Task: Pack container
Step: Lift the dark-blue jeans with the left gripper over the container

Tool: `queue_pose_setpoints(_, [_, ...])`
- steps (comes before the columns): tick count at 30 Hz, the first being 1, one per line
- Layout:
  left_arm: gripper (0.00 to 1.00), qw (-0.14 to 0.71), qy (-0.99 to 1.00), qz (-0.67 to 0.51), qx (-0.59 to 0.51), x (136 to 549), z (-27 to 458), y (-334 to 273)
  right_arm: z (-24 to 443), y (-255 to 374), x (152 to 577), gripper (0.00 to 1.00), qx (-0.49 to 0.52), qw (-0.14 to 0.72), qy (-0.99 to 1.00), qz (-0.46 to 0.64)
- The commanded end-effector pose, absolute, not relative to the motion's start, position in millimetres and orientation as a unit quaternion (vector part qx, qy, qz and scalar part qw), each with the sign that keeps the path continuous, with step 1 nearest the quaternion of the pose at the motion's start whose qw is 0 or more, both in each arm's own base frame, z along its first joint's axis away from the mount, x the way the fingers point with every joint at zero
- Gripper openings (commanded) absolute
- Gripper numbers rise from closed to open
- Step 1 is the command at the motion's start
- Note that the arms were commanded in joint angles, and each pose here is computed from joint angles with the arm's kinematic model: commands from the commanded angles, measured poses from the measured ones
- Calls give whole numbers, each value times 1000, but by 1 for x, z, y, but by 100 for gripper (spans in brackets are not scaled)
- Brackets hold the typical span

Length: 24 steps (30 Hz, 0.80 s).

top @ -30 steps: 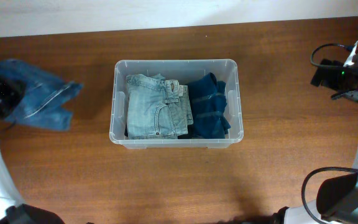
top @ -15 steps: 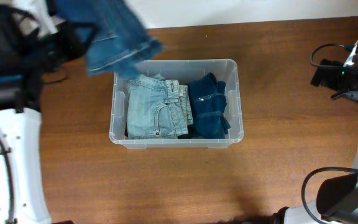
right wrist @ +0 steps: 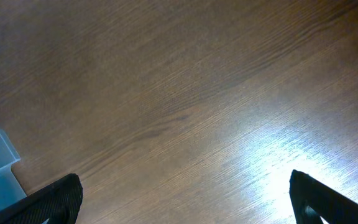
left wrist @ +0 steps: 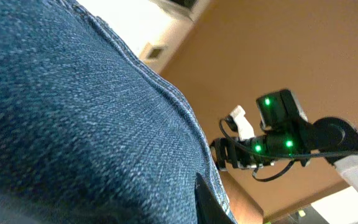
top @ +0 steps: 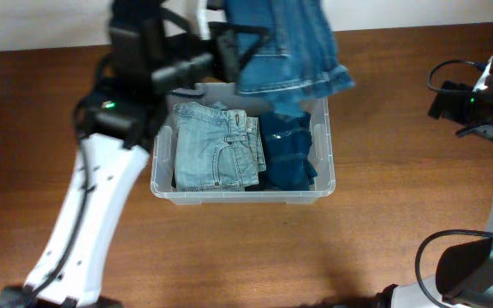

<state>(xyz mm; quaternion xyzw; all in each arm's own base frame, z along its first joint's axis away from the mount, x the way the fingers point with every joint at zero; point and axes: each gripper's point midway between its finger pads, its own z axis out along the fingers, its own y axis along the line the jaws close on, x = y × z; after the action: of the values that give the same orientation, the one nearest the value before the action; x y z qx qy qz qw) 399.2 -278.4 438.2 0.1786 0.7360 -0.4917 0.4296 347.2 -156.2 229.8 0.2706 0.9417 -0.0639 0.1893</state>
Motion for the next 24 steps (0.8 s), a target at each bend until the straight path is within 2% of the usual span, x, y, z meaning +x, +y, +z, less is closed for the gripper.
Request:
queue_pose_setpoints(1, [1,435,706,-514,218,393,447,-317,233,-158,348,98,275,194,939,-66])
queue_pose_setpoints(7, [1,410,689,-550,233,391,431,-367,233,-159,348,98,275,194,939,-66])
queue_pose_setpoints(14, [1,381,687,-569,245,380,416,-397,233,-158,348,99,275,194,939,-66])
queue_pose_setpoints(24, [1,313,748,-535,238,392,343,-407,233,-158,348,98,275,194,939,-66])
